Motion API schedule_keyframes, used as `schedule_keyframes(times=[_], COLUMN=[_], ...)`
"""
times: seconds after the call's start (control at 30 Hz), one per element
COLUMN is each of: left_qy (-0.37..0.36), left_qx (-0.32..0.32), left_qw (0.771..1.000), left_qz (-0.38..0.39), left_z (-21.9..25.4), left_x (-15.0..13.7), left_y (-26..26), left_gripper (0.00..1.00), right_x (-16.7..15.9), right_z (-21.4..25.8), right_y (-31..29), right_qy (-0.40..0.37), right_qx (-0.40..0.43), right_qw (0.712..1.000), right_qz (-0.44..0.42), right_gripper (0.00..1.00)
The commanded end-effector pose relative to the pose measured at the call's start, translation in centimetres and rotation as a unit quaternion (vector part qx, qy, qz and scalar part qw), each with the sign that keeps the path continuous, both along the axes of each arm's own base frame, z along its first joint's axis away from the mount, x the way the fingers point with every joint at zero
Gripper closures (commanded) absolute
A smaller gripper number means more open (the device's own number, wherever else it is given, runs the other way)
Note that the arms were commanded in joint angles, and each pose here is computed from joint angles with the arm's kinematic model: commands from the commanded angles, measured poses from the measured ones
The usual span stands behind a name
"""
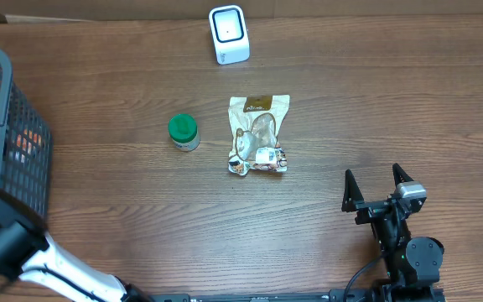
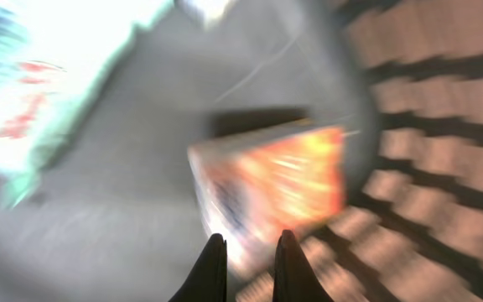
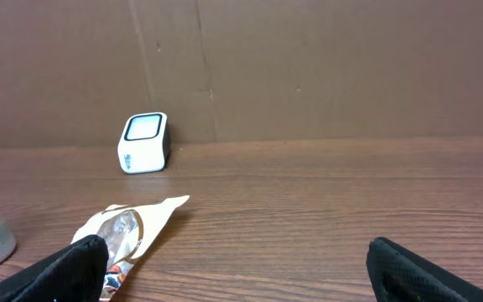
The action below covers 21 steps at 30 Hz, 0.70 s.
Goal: Scan the item barcode
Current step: 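Move the left gripper back into the basket toward an orange box, then grasp the small orange box in the basket with the left gripper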
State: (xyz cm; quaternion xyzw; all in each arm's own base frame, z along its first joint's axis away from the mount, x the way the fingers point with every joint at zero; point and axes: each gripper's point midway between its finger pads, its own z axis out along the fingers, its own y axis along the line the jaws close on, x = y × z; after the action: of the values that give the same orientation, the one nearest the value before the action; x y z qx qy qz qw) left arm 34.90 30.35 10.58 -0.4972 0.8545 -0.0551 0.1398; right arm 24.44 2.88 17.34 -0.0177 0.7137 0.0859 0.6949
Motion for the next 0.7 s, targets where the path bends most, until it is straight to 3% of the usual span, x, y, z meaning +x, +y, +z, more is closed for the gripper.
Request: schedule_keyframes(times=[0.0,0.23,0.4,0.57,0.67], left_qy=[-0.090,-0.186,-0.184,-0.139,-0.103], left_qx=[0.060,0.099,0.148,0.153,0.151], left_qw=[0.989,0.965,0.964,0.976,0.983], left_qz=[0.097,0.153,0.126,0.069,0.021], left_z=[10.5,20.8,22.5,19.5,16.8], left_x=[-1.1,-4.4,-5.6,-5.0,-4.2], left_y=[0.0,-3.7,-3.8,-3.1,-2.3], left_gripper=[0.96,0.96,0.94,0.47,0.39], right_x=[0.0,0.0,0.0,0.0,0.0], right_z=[-0.2,-0.2,-0.2,-0.2,-0.2], right_y=[0.0,0.0,0.0,0.0,0.0], right_qy=[-0.001,-0.001,-0.001,-0.001,-0.001], right_qx=[0.002,0.002,0.002,0.002,0.002], right_qw=[1.000,1.000,1.000,1.000,1.000], right_qz=[0.000,0.000,0.000,0.000,0.000], right_gripper=[0.00,0.00,0.00,0.00,0.00])
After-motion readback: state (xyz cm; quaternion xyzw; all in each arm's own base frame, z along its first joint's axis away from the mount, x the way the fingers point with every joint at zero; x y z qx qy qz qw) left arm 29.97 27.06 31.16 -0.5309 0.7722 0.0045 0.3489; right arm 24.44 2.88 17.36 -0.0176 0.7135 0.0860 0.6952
